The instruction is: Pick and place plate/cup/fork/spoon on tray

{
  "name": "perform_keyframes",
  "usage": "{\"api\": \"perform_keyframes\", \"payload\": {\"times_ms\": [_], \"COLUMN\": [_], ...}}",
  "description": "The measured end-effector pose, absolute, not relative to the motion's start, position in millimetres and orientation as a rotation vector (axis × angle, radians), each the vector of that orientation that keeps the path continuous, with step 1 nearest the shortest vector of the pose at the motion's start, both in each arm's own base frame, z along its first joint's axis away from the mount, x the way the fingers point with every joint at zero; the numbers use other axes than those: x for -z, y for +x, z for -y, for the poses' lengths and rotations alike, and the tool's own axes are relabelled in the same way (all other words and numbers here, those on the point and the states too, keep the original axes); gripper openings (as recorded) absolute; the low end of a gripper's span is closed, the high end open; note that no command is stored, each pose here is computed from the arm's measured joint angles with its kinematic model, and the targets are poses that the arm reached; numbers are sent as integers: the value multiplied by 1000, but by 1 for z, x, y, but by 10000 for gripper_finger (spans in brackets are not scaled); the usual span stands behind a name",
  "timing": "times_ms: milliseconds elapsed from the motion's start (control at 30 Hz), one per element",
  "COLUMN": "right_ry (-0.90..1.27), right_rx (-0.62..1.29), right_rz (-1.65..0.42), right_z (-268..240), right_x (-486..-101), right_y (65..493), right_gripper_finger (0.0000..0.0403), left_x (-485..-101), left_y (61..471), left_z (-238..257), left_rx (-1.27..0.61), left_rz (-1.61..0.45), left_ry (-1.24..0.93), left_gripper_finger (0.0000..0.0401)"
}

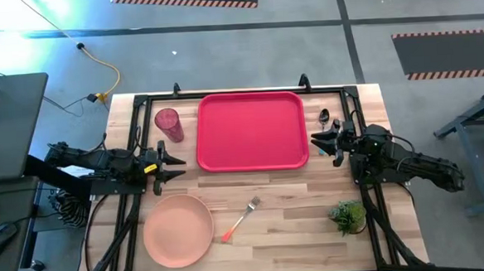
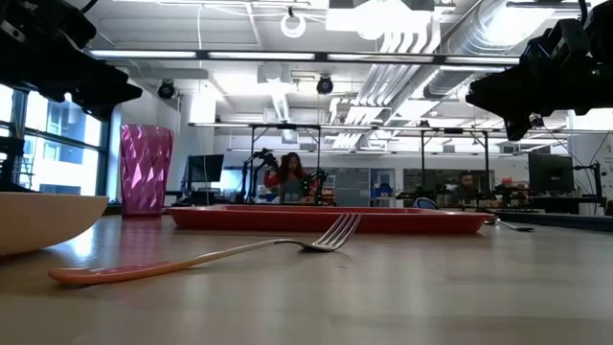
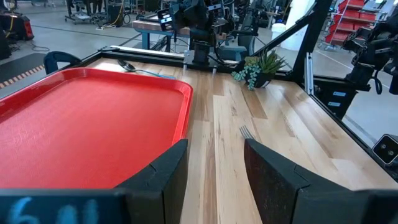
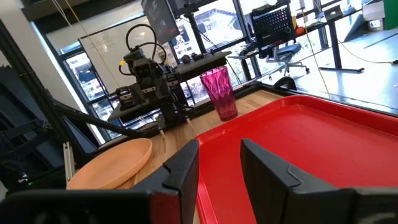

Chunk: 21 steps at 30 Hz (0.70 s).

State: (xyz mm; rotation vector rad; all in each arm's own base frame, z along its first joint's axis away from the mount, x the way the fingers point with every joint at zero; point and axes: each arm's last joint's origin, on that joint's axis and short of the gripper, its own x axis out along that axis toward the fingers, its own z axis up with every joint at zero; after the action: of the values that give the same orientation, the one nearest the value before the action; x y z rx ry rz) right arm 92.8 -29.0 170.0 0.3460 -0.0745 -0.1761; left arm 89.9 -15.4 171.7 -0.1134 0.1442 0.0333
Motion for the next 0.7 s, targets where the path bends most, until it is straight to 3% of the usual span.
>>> {"api": "perform_keyframes", "payload": {"times_ms": [367,700], "right_ry": [346,346], "right_rx": [176,176], "right_rz": [75,74], "right_z": [29,29], "right_x": [-170,-170], "right_y": [93,93], "right_gripper_finger": [110,110], "left_x": [-172,-172], "left_y": [90,90], "left_z": [15,14], "left_rx": [-33,-109], "left_rz": [-144,-124], "left_ry": [-116,-369], "left_gripper_finger": [145,145]}}
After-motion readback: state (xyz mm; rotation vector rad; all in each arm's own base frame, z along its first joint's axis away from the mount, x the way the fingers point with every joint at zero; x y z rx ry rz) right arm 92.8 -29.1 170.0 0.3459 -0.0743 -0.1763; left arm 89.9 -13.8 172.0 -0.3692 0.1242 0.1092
